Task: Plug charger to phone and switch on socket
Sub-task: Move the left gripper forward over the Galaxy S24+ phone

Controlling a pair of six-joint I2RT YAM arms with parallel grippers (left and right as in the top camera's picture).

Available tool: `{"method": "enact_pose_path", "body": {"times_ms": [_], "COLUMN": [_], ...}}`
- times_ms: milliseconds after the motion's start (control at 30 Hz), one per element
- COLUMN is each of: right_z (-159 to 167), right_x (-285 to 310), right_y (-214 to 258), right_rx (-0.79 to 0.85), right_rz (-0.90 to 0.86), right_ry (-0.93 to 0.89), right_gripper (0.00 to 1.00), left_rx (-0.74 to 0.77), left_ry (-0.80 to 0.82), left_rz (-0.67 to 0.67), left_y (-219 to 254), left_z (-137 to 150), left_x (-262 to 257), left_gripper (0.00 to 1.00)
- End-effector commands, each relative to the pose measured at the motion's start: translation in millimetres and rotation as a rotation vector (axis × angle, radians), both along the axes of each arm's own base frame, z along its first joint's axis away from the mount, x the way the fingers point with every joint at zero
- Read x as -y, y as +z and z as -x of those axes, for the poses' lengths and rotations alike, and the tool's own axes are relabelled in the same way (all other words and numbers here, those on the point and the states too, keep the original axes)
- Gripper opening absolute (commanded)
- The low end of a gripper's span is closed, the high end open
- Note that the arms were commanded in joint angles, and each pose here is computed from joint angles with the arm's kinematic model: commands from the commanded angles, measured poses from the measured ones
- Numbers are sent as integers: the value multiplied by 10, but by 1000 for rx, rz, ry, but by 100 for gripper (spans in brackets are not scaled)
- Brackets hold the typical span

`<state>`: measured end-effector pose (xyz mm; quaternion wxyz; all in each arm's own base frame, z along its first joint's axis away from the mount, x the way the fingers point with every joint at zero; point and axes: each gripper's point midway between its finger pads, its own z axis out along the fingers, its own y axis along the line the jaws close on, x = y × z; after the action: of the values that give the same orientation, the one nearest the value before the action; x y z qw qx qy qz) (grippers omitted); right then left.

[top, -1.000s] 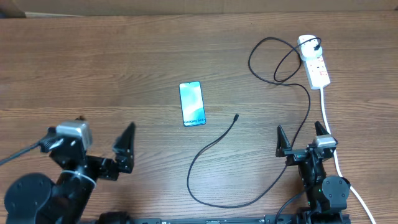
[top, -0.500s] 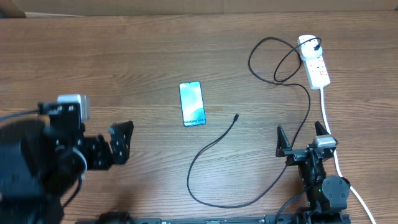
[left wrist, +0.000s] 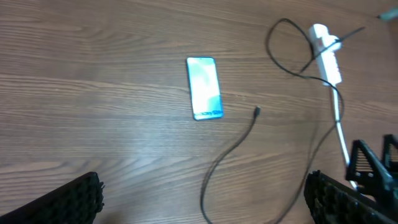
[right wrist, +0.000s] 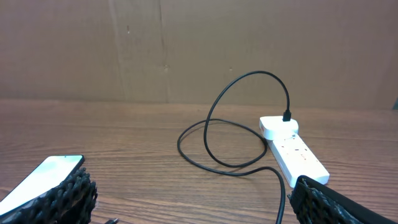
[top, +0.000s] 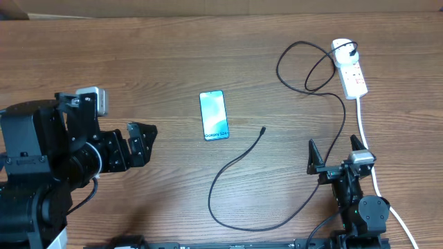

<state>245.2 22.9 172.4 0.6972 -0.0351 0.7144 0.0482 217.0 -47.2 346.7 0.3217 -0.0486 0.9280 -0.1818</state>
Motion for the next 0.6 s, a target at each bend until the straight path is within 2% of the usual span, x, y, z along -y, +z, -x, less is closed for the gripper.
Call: {"method": "enact_pose_path", "body": {"times_ms": [0,267,567], "right_z": [-2,-2,-2], "right_x": [-1,-1,-1], "right_y": [-21,-21,-21], "right_rx": [3,3,3], "right_rz": [2,2,2], "right_ry": [-3,-3,-3], "right_gripper": [100,100,100], "left_rx": [12,-169,-222], "left_ry": [-50,-3,-39], "left_rz": [23,-33,-55], "left_y": [59,-249,-362], "left_z": [16,157,127], "left_x": [83,10,79], "left_gripper": [100,100,100]}}
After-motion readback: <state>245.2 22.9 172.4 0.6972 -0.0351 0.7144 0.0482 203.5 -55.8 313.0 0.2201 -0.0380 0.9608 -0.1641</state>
